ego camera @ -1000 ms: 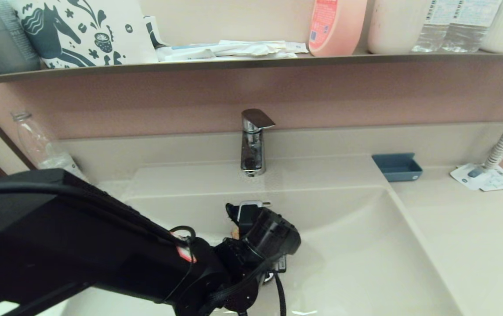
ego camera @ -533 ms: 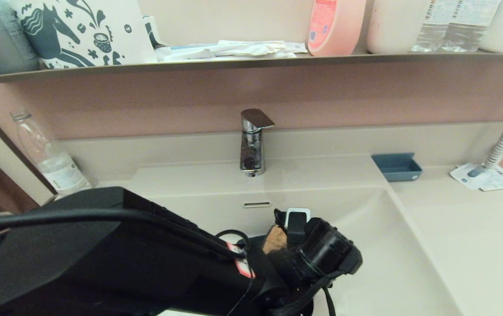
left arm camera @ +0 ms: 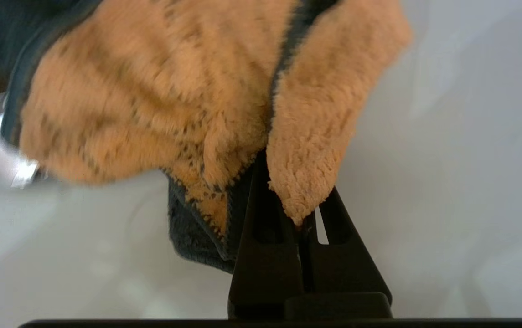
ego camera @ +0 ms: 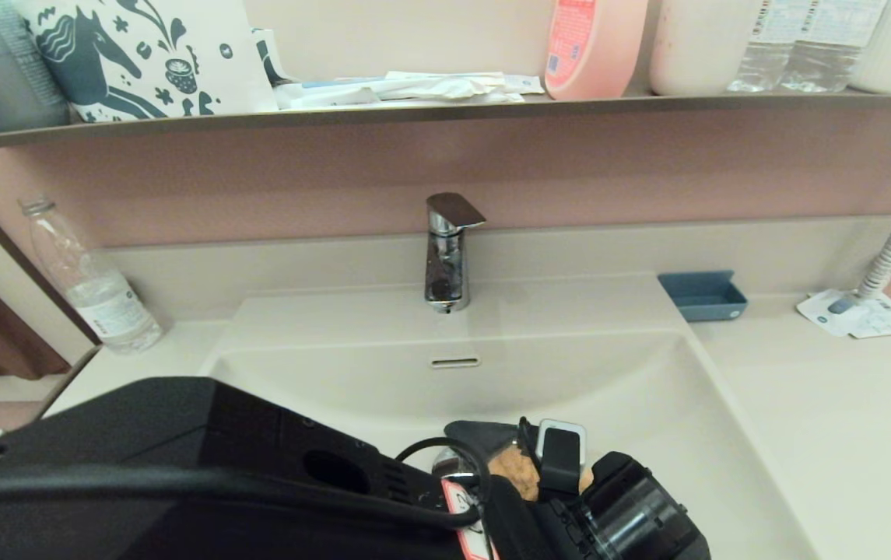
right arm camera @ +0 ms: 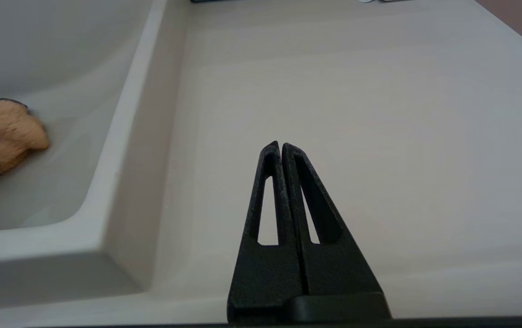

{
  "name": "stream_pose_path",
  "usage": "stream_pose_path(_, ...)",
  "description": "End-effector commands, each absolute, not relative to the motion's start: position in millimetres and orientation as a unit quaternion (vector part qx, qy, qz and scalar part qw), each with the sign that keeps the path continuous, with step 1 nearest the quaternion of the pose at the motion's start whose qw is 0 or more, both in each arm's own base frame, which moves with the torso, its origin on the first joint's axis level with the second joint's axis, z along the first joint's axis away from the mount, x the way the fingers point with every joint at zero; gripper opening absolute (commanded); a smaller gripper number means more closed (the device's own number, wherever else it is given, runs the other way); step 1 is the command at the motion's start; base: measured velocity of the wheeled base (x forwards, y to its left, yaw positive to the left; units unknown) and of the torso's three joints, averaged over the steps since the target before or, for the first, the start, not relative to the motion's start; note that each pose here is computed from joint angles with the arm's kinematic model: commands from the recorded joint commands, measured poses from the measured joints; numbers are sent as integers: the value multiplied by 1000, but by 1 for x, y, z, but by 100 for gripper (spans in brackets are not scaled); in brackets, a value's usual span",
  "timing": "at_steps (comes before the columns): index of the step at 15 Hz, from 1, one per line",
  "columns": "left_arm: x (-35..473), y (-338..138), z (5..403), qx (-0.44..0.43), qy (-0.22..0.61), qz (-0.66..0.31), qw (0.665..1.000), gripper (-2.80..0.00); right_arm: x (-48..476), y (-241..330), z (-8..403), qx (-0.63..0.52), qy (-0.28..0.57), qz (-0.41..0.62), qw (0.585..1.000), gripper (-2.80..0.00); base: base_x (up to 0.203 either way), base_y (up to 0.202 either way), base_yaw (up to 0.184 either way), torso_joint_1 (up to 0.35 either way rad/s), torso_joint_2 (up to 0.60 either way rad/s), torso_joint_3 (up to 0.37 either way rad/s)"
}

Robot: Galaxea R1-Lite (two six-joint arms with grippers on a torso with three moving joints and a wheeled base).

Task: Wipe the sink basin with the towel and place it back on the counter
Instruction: Wipe the sink

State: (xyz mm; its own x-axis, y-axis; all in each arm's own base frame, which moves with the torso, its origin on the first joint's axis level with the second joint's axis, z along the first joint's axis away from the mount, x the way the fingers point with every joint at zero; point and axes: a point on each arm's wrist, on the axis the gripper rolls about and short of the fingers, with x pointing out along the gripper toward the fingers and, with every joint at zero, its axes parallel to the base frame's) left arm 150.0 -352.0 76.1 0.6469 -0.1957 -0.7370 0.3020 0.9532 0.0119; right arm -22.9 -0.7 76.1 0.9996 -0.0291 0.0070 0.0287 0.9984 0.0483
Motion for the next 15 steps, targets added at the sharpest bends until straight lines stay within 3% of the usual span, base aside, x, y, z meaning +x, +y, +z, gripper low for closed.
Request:
stream_pose_path(1, 144, -342, 95, 62, 401, -132, 904, -280, -23, -1, 76, 24, -3, -14, 1000, -280, 0, 0, 0, 0, 0, 0)
stream_pose_path(4, 139, -313, 113, 66, 416, -109, 900, -280, -23, -1, 76, 25, -3, -14, 1000, -280, 0, 0, 0, 0, 0, 0)
stream_pose_path(10, 129, -221, 111, 83, 461, -38, 882, -280, -23, -1, 76, 24, -3, -14, 1000, -280, 0, 0, 0, 0, 0, 0)
stream_pose_path(15, 152, -151, 117, 76, 490, 15, 868, -280, -23, -1, 76, 24, -4, -14, 1000, -280, 0, 0, 0, 0, 0, 0)
